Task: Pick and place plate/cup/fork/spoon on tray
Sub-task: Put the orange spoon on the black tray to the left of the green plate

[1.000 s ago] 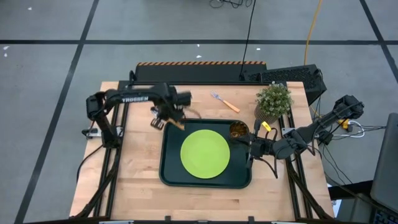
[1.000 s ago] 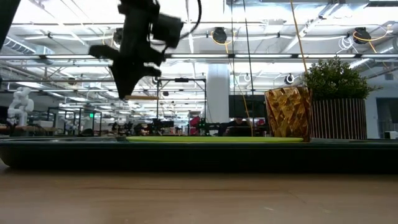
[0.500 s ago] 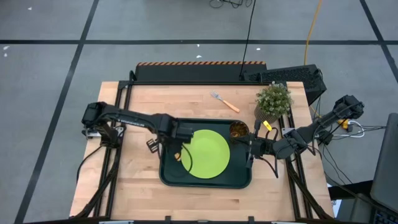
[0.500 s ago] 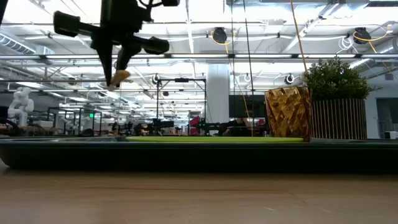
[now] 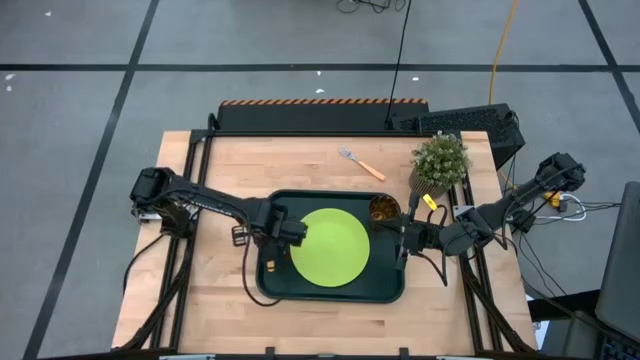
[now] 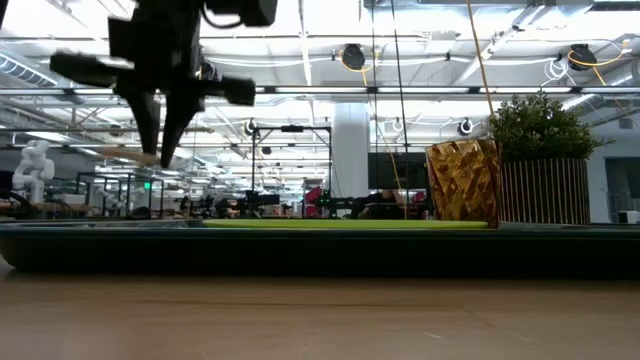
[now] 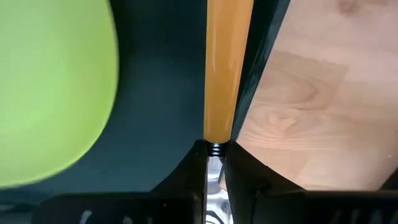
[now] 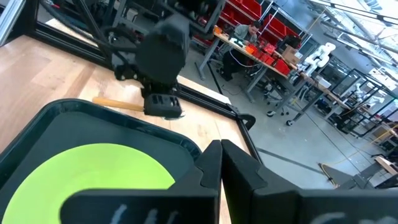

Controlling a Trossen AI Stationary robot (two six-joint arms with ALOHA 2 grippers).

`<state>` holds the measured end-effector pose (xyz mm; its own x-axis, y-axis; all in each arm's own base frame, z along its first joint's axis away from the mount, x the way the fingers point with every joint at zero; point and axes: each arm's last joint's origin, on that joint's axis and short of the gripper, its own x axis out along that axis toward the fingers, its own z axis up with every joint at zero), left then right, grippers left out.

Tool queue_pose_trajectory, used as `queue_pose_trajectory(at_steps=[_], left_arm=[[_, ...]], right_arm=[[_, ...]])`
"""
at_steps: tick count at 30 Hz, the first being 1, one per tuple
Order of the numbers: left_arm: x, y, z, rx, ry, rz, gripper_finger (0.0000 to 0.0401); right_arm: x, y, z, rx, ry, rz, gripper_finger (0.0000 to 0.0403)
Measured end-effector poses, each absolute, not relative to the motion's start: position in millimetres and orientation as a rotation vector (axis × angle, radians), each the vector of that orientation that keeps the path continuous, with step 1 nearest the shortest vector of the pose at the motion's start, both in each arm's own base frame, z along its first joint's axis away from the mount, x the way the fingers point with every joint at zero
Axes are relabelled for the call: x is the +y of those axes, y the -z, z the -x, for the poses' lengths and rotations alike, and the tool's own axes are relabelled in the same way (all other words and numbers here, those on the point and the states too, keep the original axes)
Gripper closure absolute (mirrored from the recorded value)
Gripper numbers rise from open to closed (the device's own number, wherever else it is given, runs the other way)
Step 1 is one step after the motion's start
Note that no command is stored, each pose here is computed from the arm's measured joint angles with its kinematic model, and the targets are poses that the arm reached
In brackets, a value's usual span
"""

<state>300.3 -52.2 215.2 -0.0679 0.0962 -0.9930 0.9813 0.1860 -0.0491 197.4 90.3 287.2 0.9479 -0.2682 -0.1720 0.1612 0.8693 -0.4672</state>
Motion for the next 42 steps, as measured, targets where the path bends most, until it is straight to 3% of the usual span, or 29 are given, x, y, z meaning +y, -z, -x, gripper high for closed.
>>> queue_pose_trajectory(at_steps=[6,14,42], left_arm=[[-58.8,-202.6,-301.7,1.327,1.103,-1.250,0.0371],[-61.0,-202.3,-307.7,1.224,1.117,-1.190,0.0370],[-44.3,-155.9,-299.9,1.188,1.167,-1.218,0.0370]], right_arm=[[90.3,-287.2,-197.4,0.237,0.226,0.473,0.0403],[90.3,-287.2,-197.4,0.237,0.226,0.473,0.0403],[90.3,-287.2,-197.4,0.237,0.225,0.475,0.0403]])
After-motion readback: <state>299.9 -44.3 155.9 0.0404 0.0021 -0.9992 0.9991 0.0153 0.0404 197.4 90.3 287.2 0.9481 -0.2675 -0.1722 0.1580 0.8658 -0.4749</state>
